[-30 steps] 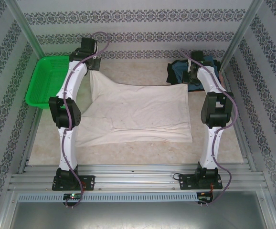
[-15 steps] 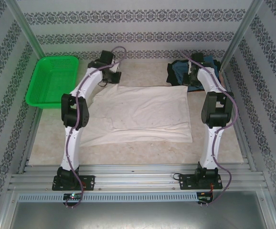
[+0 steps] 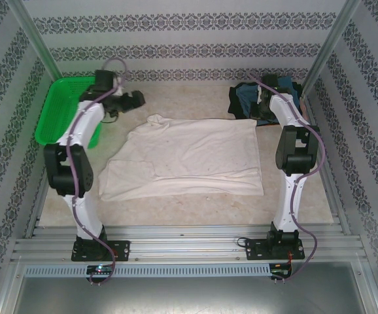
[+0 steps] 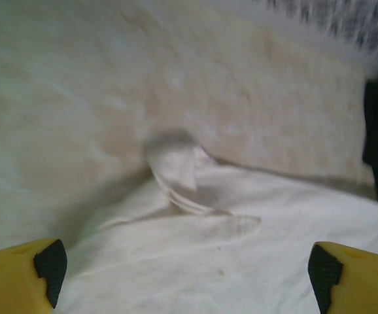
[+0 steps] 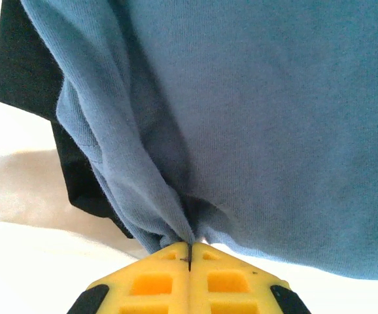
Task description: Fold and stack the t-shirts
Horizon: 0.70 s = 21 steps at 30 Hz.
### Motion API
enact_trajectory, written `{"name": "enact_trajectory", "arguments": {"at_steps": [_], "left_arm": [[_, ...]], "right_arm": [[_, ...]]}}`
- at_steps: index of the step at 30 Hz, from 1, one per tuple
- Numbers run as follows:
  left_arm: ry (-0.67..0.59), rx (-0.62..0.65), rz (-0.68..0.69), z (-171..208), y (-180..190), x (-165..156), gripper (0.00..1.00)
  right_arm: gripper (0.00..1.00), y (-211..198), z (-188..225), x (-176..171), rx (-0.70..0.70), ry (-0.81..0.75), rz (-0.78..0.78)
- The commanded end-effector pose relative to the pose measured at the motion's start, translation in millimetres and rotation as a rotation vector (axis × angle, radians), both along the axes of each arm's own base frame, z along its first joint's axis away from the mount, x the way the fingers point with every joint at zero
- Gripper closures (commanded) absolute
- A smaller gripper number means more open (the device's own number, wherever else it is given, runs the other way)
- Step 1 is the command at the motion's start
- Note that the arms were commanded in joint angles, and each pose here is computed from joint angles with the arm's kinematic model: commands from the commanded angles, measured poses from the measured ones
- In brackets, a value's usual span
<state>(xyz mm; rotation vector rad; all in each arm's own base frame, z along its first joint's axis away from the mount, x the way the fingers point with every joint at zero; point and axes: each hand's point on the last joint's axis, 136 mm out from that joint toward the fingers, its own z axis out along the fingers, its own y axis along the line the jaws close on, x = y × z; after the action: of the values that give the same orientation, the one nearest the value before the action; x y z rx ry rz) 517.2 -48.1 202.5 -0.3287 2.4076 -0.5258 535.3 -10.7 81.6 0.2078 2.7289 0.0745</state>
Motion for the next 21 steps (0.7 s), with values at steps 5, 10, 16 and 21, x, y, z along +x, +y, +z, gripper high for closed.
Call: {"name": "enact_trajectory", "arguments": {"at_steps": [5, 10, 16, 21], "left_arm": [[0.194, -0.12, 0.073, -85, 22, -18, 0.34], [0.227, -0.2, 0.082, -112, 19, -19, 0.37], [0.301, -0.168, 0.143, -140, 31, -33, 0.41], [0.327, -0.167, 0.162, -155, 33, -35, 0.44]], "right_arm": [[1.0, 0, -10, -7, 0.02, 0.035, -0.013], [1.0, 2, -10, -10, 0.013, 0.041, -0.003], [1.0, 2, -8, -14, 0.009, 0.042, 0.004], [1.0, 2, -7, -15, 0.007, 0.042, 0.006]]}}
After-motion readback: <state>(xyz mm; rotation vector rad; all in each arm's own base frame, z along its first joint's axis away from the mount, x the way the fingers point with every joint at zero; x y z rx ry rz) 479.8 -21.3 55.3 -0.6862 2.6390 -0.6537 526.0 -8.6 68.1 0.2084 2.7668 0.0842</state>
